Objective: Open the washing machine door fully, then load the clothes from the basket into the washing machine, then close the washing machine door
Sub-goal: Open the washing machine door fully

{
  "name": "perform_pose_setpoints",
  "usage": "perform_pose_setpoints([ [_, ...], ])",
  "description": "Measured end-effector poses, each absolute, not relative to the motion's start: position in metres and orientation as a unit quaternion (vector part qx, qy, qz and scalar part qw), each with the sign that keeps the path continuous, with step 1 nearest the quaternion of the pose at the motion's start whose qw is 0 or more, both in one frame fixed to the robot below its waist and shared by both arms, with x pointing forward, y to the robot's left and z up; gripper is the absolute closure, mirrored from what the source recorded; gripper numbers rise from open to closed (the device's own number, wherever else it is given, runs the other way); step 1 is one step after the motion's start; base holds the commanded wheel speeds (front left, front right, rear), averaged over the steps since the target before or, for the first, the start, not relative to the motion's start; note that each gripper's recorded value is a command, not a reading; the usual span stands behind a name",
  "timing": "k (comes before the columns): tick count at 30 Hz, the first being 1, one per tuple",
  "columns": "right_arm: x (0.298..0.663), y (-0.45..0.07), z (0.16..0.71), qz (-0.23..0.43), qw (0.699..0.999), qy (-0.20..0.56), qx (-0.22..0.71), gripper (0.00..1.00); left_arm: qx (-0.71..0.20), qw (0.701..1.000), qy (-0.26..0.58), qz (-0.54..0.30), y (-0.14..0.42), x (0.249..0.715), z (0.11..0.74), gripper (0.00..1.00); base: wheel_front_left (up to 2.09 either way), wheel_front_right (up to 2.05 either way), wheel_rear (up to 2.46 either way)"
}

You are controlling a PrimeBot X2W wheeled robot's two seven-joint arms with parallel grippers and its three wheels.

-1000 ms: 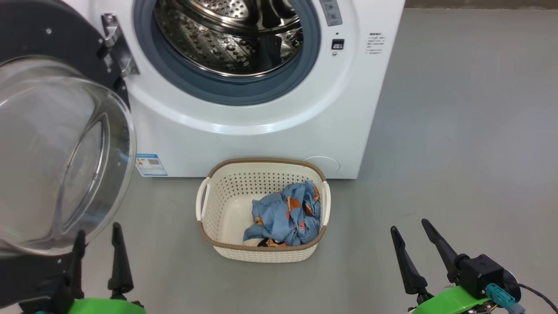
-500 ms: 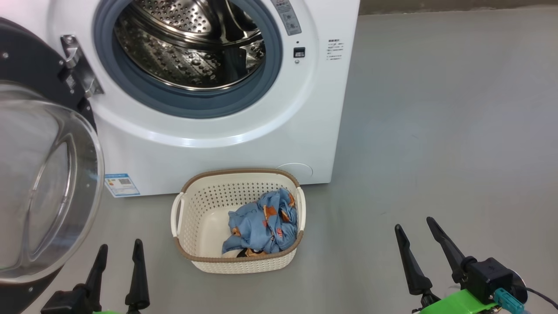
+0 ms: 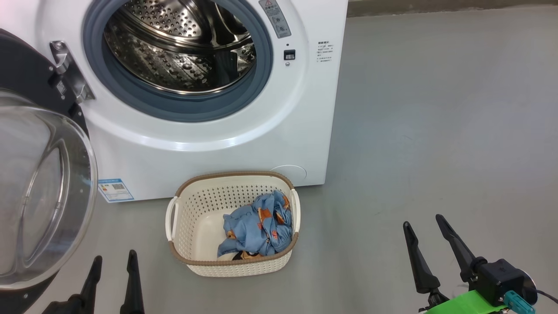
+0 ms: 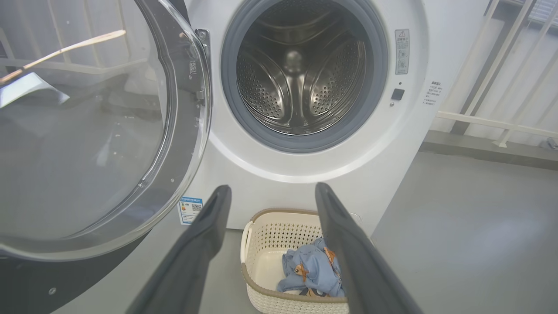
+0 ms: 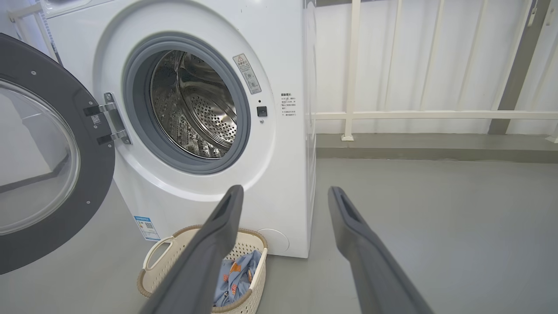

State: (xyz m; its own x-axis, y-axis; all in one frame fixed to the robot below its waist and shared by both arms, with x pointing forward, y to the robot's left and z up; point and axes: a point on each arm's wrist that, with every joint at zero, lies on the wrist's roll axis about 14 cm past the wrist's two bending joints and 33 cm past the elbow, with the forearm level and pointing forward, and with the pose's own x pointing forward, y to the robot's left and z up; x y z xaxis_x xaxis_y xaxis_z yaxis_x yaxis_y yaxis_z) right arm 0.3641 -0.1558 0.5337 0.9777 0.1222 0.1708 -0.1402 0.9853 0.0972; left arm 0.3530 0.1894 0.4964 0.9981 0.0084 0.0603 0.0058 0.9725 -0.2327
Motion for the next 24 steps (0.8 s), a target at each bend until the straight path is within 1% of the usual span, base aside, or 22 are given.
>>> perform_pose_setpoints([
  [24, 0.3661, -0.1593, 0.5281, 0.061, 0.994, -0.074, 0.051, 0.00, -0.109, 0.993, -0.033, 0.013, 0.1973, 0.3493, 0.4979, 0.00, 0.00, 0.00, 0.00],
])
